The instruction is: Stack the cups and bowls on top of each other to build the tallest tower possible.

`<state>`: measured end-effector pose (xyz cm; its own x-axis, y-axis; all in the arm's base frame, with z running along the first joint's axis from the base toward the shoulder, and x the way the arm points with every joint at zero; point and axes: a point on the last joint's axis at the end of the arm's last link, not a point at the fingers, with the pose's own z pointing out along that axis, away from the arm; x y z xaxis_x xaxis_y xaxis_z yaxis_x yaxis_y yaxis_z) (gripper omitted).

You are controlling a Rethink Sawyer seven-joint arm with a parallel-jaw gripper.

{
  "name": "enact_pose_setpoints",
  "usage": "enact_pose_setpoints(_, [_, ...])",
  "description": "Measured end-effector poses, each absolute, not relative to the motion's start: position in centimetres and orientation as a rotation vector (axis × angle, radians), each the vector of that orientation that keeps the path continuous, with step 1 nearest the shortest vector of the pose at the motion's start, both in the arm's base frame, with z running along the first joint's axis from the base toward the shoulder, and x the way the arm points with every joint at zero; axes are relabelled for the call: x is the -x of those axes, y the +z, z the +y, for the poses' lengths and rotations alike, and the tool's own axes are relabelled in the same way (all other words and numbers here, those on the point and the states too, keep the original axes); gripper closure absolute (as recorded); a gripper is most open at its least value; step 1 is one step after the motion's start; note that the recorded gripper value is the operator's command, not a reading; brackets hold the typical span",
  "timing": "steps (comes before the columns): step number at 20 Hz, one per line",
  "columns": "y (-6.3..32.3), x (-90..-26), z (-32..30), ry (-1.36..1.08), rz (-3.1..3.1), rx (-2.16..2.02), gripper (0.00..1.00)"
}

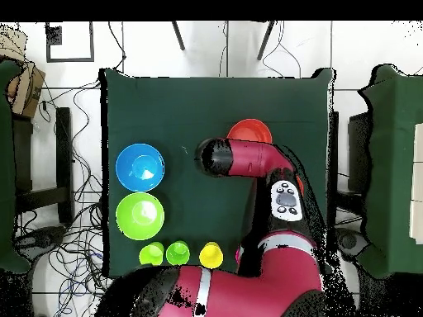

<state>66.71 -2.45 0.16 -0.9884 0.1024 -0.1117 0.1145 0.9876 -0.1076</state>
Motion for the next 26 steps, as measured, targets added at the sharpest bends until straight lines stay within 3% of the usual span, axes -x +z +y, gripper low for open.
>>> enact_pose_setpoints(26, [0.3, -65.9, 0.7, -0.182, 3.031, -0.281, 1.0])
